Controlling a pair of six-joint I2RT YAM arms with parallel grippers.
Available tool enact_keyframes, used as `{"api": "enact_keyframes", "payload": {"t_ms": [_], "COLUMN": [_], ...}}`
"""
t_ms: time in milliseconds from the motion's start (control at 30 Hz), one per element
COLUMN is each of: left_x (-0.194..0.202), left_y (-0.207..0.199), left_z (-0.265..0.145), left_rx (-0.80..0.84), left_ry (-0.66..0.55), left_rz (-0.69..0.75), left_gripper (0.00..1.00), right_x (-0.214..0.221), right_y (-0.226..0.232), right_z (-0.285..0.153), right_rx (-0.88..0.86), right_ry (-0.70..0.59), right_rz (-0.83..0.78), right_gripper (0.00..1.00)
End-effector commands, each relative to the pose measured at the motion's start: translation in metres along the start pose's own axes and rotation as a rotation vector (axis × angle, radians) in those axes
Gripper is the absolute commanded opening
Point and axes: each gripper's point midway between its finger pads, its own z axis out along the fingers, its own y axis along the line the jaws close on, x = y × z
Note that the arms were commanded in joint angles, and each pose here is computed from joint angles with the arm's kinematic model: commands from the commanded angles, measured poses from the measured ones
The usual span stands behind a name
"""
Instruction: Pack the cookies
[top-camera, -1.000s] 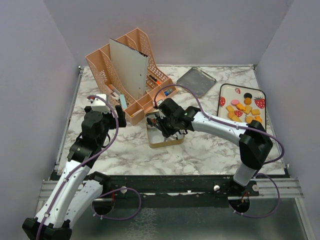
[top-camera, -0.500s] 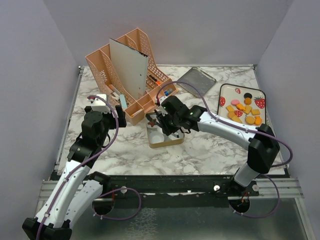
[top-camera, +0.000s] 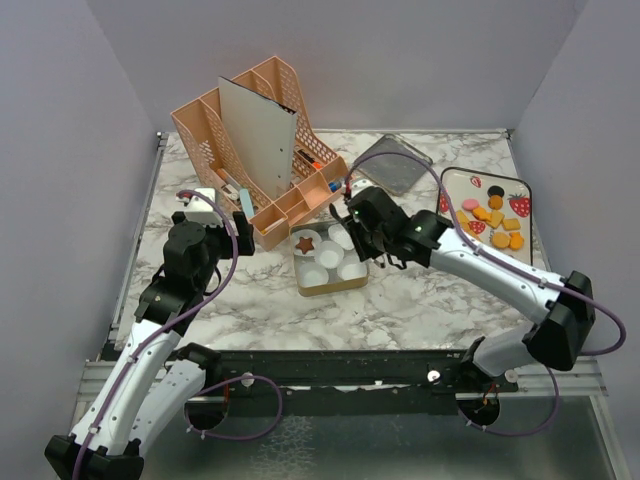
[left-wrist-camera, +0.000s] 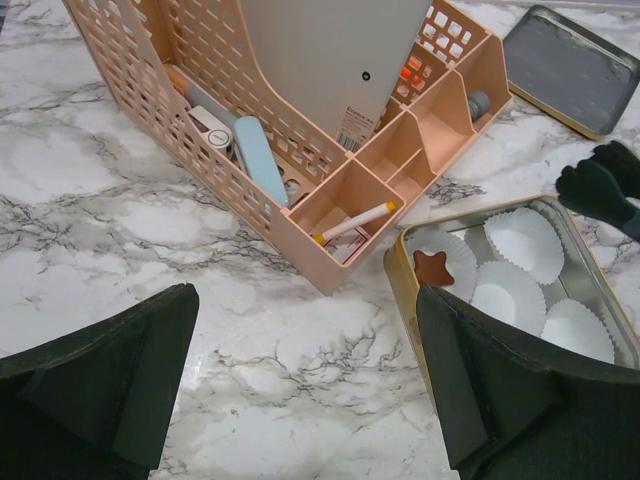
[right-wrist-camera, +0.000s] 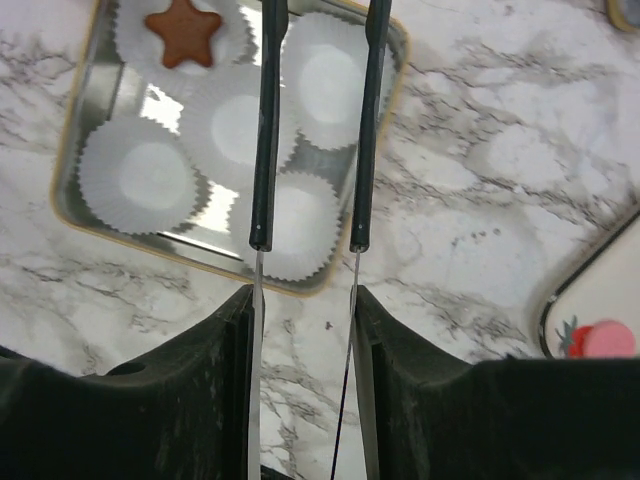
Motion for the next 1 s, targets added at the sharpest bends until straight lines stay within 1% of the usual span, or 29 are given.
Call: {"api": "enact_keyframes", "payload": {"t_ms": [0,200,333,500,567,600,700,967], "left_x": [0.000,0.000,0.000,0.001,0.001,0.001,0.001,-0.001], "left_y": [-0.005,-0.009,-0.011,-0.014,-0.016,-0.015,-0.016,-0.019], "left_z": [-0.002,-0.003,-0.004,-0.004,-0.005,-0.005,-0.005,-0.008], "left_rx": [0.034,0.050,0.058,0.068,0.074,0.073,0.075,0.084], "left_ry": [-0.006,-0.009,-0.009,-0.008,-0.009,-0.009,-0.008,-0.019], "left_rz": [-0.008,-0.005,-0.001,0.002,0.004,0.004,0.005,0.012], "left_gripper": [0.99,0.99,0.99,0.99,0.99,0.99,0.99,0.99], "right_x": [0.019,0.042,0.056,0.070,0.071,0.069,0.063,0.074], "right_y": [-0.056,-0.110,-0.138,-0.177,-0.206,-0.214,-0.228,-0.272], "right_z": [-0.023,-0.039,-0.044,-0.043,-0.037,-0.035,-0.023,0.002], "right_rx": [0.176,0.281,0.333,0.390,0.427,0.443,0.494,0.625], "right_ry": [0.016,0.031,0.042,0.039,0.017,0.006,0.003,0.121], "right_rz": [0.091,0.225,0.293,0.415,0.509,0.529,0.542,0.552], "right_gripper": [0.40,0.40,0.40,0.40,0.39,0.39,0.39,0.39]}}
